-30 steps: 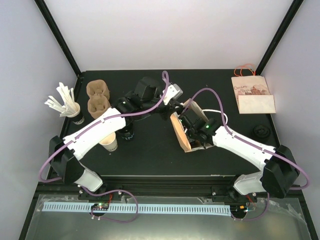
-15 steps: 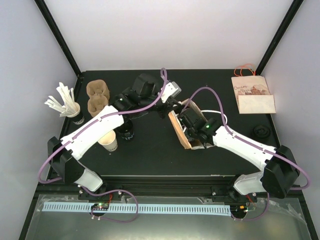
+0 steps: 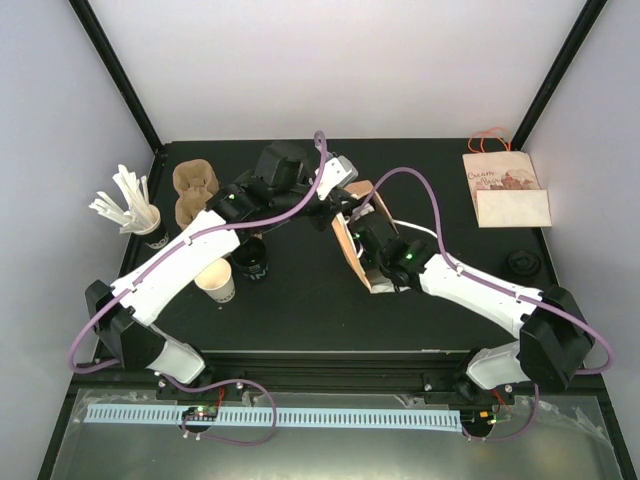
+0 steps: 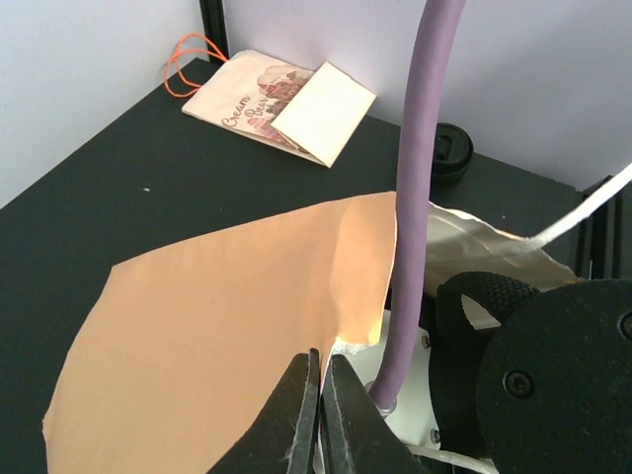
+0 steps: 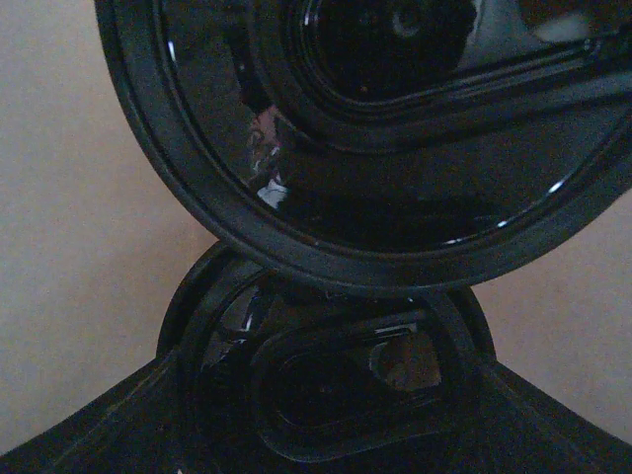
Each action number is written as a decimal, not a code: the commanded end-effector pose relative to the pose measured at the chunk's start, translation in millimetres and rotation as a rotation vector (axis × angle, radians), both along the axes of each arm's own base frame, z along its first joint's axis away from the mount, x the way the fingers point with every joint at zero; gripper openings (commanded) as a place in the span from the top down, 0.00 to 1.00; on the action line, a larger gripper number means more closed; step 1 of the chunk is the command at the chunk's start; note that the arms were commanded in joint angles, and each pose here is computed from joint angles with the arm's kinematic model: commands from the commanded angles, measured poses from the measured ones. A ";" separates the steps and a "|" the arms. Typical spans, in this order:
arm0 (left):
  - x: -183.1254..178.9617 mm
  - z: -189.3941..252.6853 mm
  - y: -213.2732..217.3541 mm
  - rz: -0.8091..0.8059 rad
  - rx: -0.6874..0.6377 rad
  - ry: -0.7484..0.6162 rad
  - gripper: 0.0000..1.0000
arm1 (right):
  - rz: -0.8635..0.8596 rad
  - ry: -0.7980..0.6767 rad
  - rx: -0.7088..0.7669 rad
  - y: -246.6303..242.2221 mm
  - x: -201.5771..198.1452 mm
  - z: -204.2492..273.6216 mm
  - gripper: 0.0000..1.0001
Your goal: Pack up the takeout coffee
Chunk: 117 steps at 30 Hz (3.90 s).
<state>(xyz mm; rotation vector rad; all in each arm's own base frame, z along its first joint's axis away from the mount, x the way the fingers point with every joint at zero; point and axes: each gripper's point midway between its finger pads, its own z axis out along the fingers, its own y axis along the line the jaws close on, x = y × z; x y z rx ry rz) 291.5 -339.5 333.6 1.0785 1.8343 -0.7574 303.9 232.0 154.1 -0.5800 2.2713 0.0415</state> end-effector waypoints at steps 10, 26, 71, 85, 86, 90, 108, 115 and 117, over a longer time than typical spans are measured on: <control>-34.2 20.7 5.3 -0.076 -0.046 -0.080 0.97 | -0.085 -0.064 -0.024 -16.5 4.1 -20.8 0.42; -33.8 13.2 8.2 -0.051 -0.031 -0.056 0.97 | -0.084 -0.019 -0.077 -33.0 -10.8 -40.5 0.43; 85.6 -24.4 20.8 0.240 0.012 0.417 0.98 | -0.070 0.721 -0.184 -57.0 -133.9 -92.8 0.44; 78.8 -32.6 11.5 0.196 0.007 0.455 0.95 | -0.129 0.828 -0.168 -62.7 -133.8 -124.4 0.36; 79.6 -32.4 11.8 0.201 0.007 0.452 0.95 | -0.132 0.838 -0.169 -63.3 -135.3 -126.2 0.35; 81.4 -33.4 11.6 0.204 0.009 0.451 0.95 | -0.131 0.888 -0.185 -67.6 -144.3 -134.3 0.38; 81.0 -30.1 11.1 0.194 0.010 0.439 0.95 | -0.068 0.644 -0.140 -43.5 -86.5 -55.5 0.00; 78.6 -34.8 15.1 0.204 0.042 0.448 0.96 | -0.067 0.468 -0.090 -39.3 -60.1 11.1 0.00; 77.8 -35.9 15.3 0.203 0.047 0.452 0.96 | -0.058 0.441 -0.071 -37.7 -57.8 25.7 0.00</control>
